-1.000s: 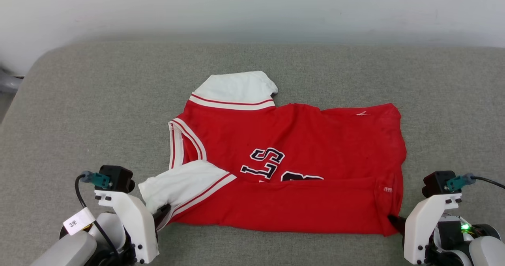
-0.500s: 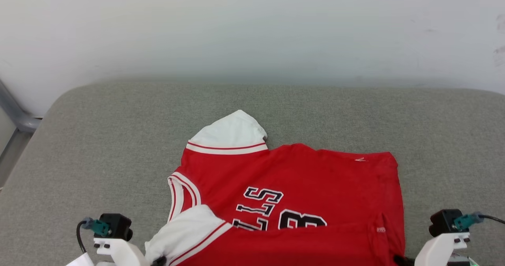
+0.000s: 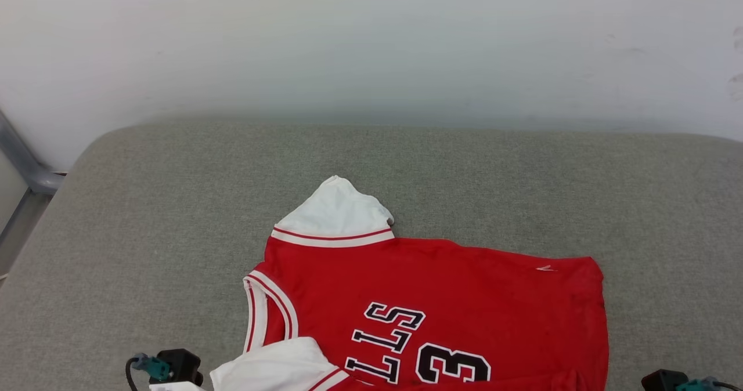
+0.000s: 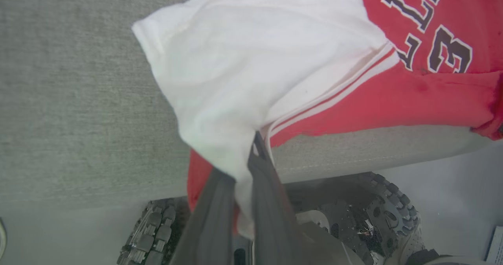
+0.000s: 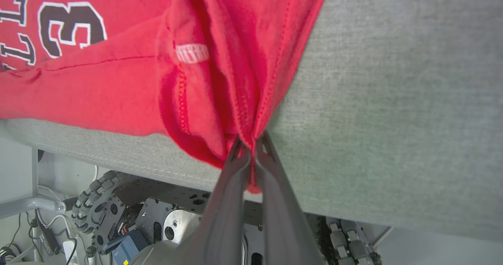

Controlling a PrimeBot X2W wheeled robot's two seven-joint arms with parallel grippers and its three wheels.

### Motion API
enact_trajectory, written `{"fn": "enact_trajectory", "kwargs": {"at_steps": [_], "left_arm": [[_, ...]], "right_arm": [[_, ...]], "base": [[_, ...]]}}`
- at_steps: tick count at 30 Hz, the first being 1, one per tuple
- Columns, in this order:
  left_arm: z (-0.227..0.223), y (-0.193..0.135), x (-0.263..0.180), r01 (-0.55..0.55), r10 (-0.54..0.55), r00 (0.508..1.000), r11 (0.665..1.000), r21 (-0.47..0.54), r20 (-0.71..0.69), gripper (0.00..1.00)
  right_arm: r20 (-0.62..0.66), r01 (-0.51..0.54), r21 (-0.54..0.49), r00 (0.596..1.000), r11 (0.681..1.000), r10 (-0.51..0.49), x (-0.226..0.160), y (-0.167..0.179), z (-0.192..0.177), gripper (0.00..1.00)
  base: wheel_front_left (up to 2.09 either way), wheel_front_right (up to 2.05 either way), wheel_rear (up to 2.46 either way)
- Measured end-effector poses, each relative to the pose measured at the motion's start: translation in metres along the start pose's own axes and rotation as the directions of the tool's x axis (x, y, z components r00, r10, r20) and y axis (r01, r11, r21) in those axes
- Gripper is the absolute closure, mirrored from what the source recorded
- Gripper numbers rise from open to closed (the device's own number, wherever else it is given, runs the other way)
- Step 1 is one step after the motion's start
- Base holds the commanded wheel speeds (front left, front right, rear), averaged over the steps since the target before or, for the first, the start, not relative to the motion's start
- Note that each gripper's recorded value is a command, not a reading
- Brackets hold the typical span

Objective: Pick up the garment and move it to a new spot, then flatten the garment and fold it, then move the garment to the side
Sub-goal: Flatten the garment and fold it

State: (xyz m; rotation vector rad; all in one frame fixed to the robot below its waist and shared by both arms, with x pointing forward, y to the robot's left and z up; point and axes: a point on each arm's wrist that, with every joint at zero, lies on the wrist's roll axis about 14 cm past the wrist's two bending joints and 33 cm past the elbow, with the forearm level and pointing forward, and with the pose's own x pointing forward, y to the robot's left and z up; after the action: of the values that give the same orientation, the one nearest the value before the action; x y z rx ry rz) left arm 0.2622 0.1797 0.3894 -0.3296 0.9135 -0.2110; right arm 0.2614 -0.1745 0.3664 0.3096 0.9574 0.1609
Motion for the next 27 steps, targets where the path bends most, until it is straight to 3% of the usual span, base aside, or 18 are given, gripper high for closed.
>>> {"fn": "enact_trajectory", "kwargs": {"at_steps": [1,2,3,7,10,15,21,27], "left_arm": [[-0.001,-0.001,0.002,0.004,-0.004,1.0,1.0,-0.01,-0.003,0.85],[-0.002,-0.002,0.004,0.009,-0.009,1.0,1.0,-0.014,-0.01,0.51],[-0.002,-0.002,0.005,0.006,-0.006,1.0,1.0,-0.015,-0.005,0.0],[0.013,0.004,0.006,-0.01,0.011,0.999,1.0,-0.007,0.05,0.0],[0.032,0.007,0.002,-0.028,0.026,0.991,0.999,0.016,0.128,0.0],[0.075,0.008,-0.009,-0.068,0.043,0.951,0.995,0.074,0.307,0.0],[0.129,-0.004,-0.02,-0.094,0.03,0.848,0.991,0.094,0.53,0.0],[0.17,-0.018,-0.02,-0.099,-0.015,0.774,0.985,0.144,0.633,0.0]], "right_arm": [[0.002,0.002,0.005,1.0,1.0,-0.002,0.001,-0.001,-0.001,0.27],[0.008,0.004,0.007,1.0,1.0,-0.004,0.002,-0.001,-0.002,0.0],[0.028,0.002,0.007,1.0,1.0,-0.002,0.002,0.0,0.0,0.0],[0.146,0.008,-0.013,0.989,1.0,-0.006,0.0,0.001,0.019,0.0],[0.286,0.039,-0.032,0.958,0.999,-0.029,-0.007,-0.003,0.046,0.0],[0.531,0.077,-0.073,0.847,0.994,-0.027,-0.027,0.007,0.098,0.0],[0.708,0.115,-0.134,0.706,0.984,0.014,-0.054,0.027,0.143,0.0],[0.77,0.139,-0.157,0.637,0.978,0.033,-0.07,0.036,0.163,0.0]], "base": [[0.0,0.0,0.0],[0.0,0.0,0.0],[0.0,0.0,0.0],[0.0,0.0,0.0],[0.0,0.0,0.0],[0.0,0.0,0.0],[0.0,0.0,0.0],[0.0,0.0,0.0]]}}
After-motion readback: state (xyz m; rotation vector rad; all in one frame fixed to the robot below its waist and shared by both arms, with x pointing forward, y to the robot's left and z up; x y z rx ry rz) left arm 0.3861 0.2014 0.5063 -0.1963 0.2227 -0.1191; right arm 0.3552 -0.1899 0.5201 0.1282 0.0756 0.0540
